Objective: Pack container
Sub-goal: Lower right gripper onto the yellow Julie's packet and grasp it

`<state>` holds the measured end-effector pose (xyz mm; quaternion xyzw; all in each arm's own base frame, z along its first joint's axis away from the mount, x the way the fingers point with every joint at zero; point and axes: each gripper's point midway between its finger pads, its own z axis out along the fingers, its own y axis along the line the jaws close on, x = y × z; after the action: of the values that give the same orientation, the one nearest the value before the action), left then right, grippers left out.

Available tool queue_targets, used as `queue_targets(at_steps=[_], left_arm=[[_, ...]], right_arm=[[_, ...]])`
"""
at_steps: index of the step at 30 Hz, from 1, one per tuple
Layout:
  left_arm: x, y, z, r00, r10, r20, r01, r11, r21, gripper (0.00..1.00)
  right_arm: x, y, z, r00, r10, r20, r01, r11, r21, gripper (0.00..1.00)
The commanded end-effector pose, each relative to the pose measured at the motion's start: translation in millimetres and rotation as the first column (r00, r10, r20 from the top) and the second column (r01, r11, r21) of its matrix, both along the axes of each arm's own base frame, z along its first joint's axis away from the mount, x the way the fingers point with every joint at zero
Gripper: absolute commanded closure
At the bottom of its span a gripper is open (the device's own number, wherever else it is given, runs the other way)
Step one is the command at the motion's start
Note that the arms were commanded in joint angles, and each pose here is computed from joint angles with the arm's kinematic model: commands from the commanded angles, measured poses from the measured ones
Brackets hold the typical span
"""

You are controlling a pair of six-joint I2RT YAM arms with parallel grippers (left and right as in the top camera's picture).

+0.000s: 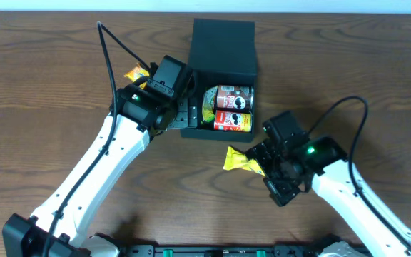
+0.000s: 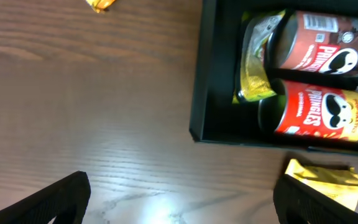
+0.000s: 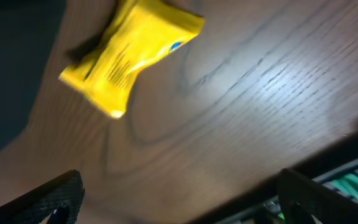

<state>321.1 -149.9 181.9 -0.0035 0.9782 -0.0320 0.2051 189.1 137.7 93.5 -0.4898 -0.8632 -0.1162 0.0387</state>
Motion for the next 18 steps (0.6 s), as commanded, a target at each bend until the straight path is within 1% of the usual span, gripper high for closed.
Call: queue_targets(at_steps=[1, 3, 5, 9, 12, 14, 18], left_arm=[[1, 5, 5, 1.0, -0.002, 0.016, 0.002, 1.0, 0.024, 0.05], [1, 5, 4, 1.0, -0.002, 0.016, 0.002, 1.0, 0.023, 0.05], [0, 5, 4, 1.0, -0.003, 0.011, 0.002, 1.0, 0.026, 0.05], [-1, 6, 3, 1.0, -0.007, 0.007, 0.007, 1.0, 0.031, 0.05], [-2, 6, 3, 1.0, -0.01, 0.003, 0.01, 0.999, 0.034, 0.05], [-2, 6, 3, 1.0, -0.01, 0.003, 0.01, 0.999, 0.034, 0.05], [-2, 6, 3, 1.0, -0.009, 0.004, 0.009, 0.999, 0.033, 0.05]], right_arm=[[-5, -12, -16, 0.992, -0.124, -0.025, 0.123, 0.99, -0.063, 0.01], [-4, -21, -24, 0.986, -0.164, -0.013, 0.162, 0.981, -0.108, 0.01], [-6, -24, -30, 0.976, -0.217, -0.016, 0.214, 0.97, -0.119, 0.01], [5, -14, -36, 0.971, -0.237, 0.022, 0.238, 0.969, -0.065, 0.01], [21, -5, -35, 0.965, -0.242, 0.102, 0.246, 0.969, -0.03, 0.01], [28, -3, -34, 0.96, -0.24, 0.141, 0.247, 0.969, -0.032, 0.01], [26, -4, -39, 0.924, -0.354, 0.147, 0.365, 0.93, -0.052, 0.01]])
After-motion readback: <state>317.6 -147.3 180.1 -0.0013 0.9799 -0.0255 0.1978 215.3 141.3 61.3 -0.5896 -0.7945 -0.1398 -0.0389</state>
